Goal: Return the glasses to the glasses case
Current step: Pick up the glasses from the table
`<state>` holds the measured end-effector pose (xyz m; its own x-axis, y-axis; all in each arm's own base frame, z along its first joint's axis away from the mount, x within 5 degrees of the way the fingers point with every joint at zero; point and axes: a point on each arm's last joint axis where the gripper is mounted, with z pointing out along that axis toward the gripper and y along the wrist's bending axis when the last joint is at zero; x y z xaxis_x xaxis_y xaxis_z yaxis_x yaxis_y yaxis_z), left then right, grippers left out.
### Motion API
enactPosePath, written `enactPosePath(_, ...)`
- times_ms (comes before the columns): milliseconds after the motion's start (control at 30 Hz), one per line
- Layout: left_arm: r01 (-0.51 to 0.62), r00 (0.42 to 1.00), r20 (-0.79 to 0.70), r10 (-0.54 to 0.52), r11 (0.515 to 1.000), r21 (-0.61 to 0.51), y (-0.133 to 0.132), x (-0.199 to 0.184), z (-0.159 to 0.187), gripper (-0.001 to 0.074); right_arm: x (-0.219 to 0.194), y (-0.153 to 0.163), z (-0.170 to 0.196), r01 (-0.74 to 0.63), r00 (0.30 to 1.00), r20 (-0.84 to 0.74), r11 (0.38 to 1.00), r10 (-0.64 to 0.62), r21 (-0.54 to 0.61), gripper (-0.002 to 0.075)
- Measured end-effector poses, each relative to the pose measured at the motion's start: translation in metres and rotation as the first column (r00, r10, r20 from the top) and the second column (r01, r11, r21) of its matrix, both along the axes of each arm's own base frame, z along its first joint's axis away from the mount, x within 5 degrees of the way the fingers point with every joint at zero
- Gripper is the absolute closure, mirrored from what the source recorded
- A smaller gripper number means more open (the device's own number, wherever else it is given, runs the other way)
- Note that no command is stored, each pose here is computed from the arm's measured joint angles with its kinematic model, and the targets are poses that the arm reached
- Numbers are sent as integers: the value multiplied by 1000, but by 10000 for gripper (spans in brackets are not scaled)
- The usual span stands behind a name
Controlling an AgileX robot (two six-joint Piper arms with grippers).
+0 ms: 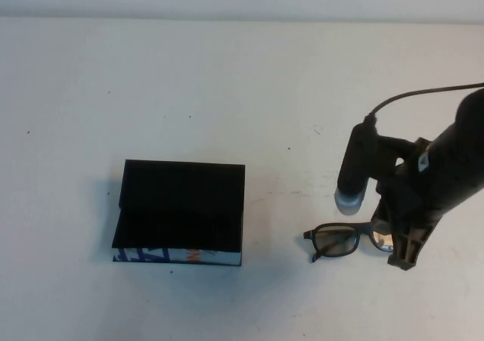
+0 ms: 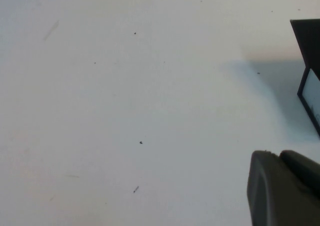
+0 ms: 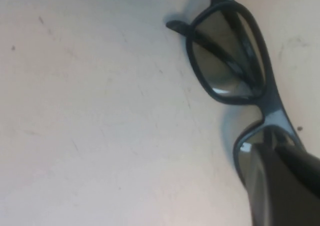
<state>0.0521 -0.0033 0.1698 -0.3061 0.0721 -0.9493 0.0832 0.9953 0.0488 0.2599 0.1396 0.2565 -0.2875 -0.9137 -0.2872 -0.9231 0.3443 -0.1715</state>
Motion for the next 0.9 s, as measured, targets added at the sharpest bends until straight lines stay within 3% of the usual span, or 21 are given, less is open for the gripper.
enactPosePath(167, 0, 1000, 0, 0, 1000, 0, 0, 0, 0, 739, 21, 3, -15, -207, 978, -12, 978, 207, -36, 681)
enactPosePath(333, 0, 1000, 0, 0, 1000, 0, 0, 0, 0, 739, 42, 1, -26, -258, 965, -49, 965, 256, -40, 493)
enactPosePath(433, 0, 1000, 0, 0, 1000, 0, 0, 0, 0, 739, 53, -1, -35, -285, 957, -64, 957, 282, -51, 425)
enactPosePath(900, 0, 1000, 0, 0, 1000, 0, 0, 0, 0, 739, 68, 4, -53, -360, 930, -103, 932, 354, -48, 394)
